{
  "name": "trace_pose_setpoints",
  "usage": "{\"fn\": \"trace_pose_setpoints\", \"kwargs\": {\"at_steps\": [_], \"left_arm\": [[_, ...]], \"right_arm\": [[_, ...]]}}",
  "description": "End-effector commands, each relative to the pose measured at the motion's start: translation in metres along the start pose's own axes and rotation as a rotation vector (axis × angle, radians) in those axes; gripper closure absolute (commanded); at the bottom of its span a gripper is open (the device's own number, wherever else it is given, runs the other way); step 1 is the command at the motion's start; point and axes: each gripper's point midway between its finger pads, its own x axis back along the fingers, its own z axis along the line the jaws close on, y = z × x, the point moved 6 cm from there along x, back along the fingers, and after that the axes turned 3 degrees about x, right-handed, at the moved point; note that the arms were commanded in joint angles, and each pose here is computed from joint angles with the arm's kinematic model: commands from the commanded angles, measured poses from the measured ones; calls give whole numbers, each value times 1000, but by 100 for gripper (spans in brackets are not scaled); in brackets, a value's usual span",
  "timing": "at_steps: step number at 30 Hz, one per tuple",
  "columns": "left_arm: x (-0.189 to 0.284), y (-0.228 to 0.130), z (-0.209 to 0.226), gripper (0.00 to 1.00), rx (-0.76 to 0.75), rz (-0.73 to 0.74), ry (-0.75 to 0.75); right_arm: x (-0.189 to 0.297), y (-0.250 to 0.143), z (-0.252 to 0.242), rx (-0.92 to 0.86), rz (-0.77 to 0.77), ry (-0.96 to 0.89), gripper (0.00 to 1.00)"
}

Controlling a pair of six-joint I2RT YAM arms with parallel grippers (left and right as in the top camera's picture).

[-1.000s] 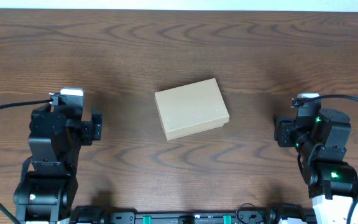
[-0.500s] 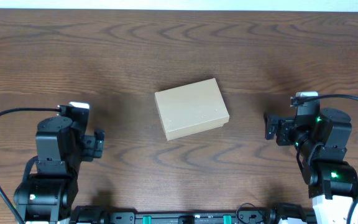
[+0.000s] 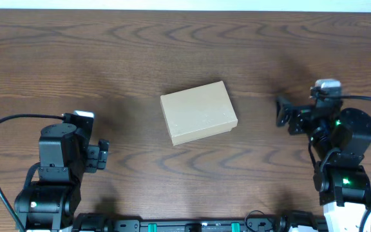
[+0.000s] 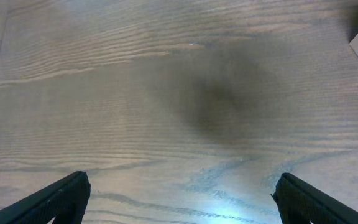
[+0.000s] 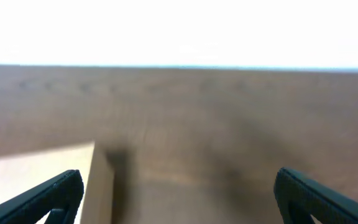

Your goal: Pack container

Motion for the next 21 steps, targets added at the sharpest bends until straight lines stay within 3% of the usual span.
{"fn": "trace_pose_setpoints", "kwargs": {"at_steps": [1,13,21], "left_arm": [[1,-1,2,5,-3,4,17],[1,-1,2,5,-3,3,17],[1,-1,2,5,-3,4,17]], "right_arm": [[3,14,0,106,-75,-21,1],[82,38,1,289,-284,-223,1],[89,-1,8,287,-433,-253,1]]}}
